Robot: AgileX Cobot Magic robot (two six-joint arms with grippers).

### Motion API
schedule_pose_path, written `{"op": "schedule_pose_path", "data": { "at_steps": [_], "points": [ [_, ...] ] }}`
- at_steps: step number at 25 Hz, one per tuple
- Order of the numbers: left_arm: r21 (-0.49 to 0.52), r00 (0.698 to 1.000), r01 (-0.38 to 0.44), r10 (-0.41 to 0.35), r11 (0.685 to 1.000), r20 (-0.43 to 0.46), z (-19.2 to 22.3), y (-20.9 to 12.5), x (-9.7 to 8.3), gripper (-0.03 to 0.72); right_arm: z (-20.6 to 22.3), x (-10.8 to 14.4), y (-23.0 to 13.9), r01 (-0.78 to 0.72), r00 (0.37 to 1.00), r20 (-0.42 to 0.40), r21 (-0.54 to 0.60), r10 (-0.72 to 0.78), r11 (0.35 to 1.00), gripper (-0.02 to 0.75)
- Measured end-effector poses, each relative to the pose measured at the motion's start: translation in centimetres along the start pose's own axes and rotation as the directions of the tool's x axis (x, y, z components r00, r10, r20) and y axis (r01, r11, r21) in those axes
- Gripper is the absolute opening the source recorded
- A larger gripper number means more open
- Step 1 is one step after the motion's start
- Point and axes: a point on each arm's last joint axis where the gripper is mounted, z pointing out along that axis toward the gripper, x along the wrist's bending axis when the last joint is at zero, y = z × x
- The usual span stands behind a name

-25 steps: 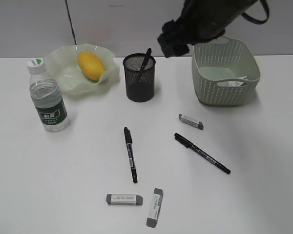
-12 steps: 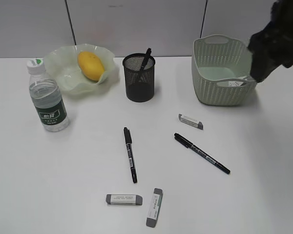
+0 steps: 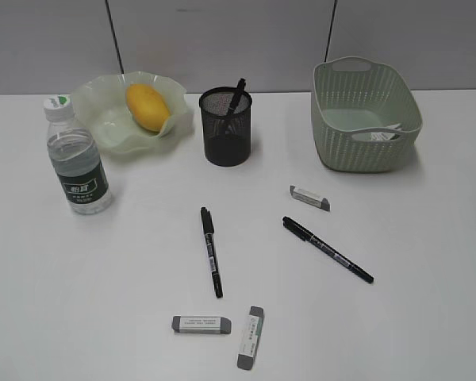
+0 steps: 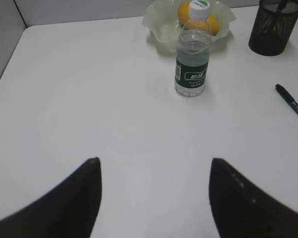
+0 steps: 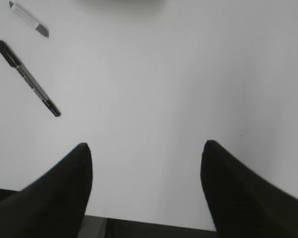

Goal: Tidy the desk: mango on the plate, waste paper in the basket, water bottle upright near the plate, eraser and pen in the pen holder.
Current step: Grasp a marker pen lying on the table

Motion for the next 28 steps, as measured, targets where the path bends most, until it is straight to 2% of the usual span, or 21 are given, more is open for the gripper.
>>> {"op": "schedule_pose_path", "data": {
  "at_steps": [6,14,18,22,28],
  "points": [
    [0.000,1.000,0.000,0.000,1.000,0.000,0.0,0.0,0.0,0.515,0.0,1.1,-6.5,-0.017,1.000,-0.012,-0.015,0.017,1.000,0.539],
    [0.000,1.000,0.000,0.000,1.000,0.000,0.0,0.0,0.0,0.515,-0.3,2.6,-15.6,-0.017,1.000,0.014,-0.180,0.020,0.984,0.539],
    [0.000,1.000,0.000,0.000,1.000,0.000,0.0,0.0,0.0,0.515,0.1,3.1,-18.6,-0.014,1.000,0.022,-0.229,0.019,0.973,0.539],
    [0.000,1.000,0.000,0.000,1.000,0.000,0.0,0.0,0.0,0.515,-0.8,3.6,-21.1,-0.005,0.999,0.039,-0.340,0.019,0.941,0.539],
    [0.000,1.000,0.000,0.000,1.000,0.000,0.0,0.0,0.0,0.496,-3.1,4.2,-23.9,0.015,0.998,0.065,-0.521,0.022,0.853,0.539]
  ]
}}
